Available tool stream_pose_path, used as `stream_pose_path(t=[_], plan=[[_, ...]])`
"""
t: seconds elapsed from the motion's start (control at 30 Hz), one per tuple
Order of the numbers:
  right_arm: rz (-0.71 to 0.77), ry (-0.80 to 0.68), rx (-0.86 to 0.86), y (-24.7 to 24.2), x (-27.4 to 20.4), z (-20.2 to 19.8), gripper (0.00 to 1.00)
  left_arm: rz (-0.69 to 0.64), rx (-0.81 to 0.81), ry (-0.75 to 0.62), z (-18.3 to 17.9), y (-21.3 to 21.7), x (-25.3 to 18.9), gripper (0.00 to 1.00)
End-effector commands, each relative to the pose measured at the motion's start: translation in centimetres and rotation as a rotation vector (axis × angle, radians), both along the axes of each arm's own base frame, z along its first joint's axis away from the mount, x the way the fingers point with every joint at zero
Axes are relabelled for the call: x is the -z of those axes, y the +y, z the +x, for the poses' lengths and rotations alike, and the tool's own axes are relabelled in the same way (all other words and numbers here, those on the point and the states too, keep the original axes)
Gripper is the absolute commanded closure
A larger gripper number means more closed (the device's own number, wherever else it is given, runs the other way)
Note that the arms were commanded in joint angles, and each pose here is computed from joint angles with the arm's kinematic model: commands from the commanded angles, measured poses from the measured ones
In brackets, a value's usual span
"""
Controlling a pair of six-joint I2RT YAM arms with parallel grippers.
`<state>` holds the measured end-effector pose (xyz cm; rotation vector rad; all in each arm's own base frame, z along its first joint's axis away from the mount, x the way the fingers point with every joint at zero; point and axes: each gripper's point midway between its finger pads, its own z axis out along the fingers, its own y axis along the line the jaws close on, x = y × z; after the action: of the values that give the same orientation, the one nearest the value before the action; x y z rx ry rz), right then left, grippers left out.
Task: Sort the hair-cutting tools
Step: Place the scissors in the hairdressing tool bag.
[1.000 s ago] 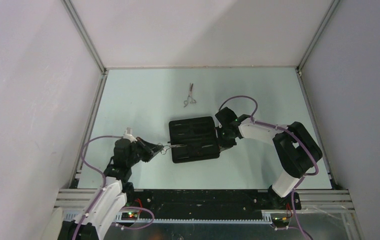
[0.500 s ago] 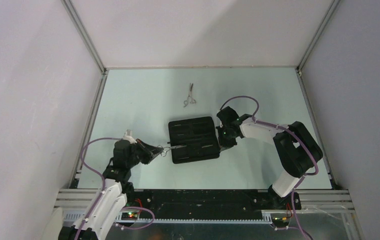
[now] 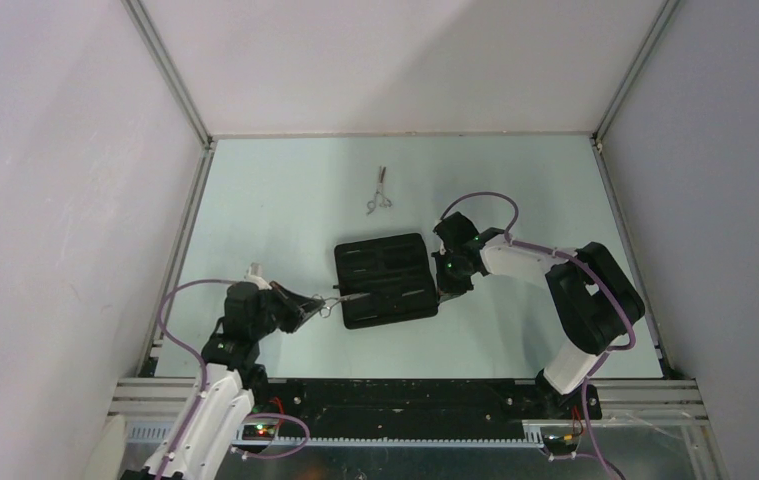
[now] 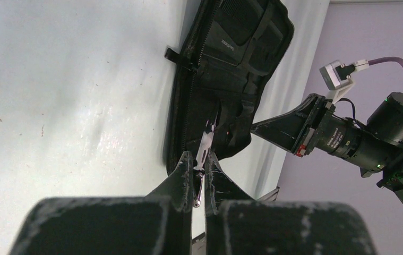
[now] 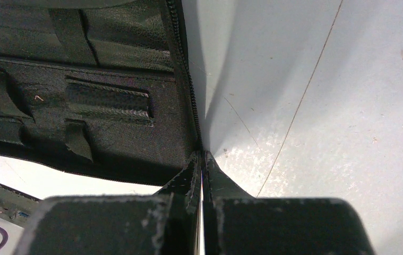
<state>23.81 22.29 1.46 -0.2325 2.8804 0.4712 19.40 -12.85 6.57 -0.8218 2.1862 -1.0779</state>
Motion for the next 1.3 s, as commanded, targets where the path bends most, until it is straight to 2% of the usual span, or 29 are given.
stream_pose_path(t=[0.0, 0.17, 0.33, 0.6, 0.8, 1.03, 1.27], plan=[[-0.044, 0.041, -0.009, -0.7, 2.5, -1.0, 1.0, 0.063, -0.001, 0.11, -1.7, 0.8, 1.3, 1.0], [-0.042, 0.041, -0.007, -0.6, 2.6, -1.0, 1.0, 0.039, 0.023, 0.098, -1.8, 0.3, 0.4, 1.0], [-0.038, 0.042, -0.01, -0.6, 2.5, -1.0, 1.0, -0.018, 0.084, 0.136, -2.6, -0.8, 1.7, 1.0], [-0.036, 0.048, -0.009, -0.6, 2.7, -1.0, 1.0, -0.149, 0.118, 0.079, -2.1, -2.4, 1.1, 1.0], [-0.034, 0.05, -0.01, -0.6, 2.7, -1.0, 1.0, -0.124, 0.183, 0.14, -3.4, -3.0, 2.3, 1.0], [-0.038, 0.049, -0.005, -0.6, 2.7, -1.0, 1.0, -0.015, 0.182, 0.222, -4.1, -2.1, 2.4, 1.0], [-0.039, 0.048, -0.004, -0.7, 2.6, -1.0, 1.0, -0.017, 0.207, 0.273, -4.8, -2.3, 2.2, 1.0]])
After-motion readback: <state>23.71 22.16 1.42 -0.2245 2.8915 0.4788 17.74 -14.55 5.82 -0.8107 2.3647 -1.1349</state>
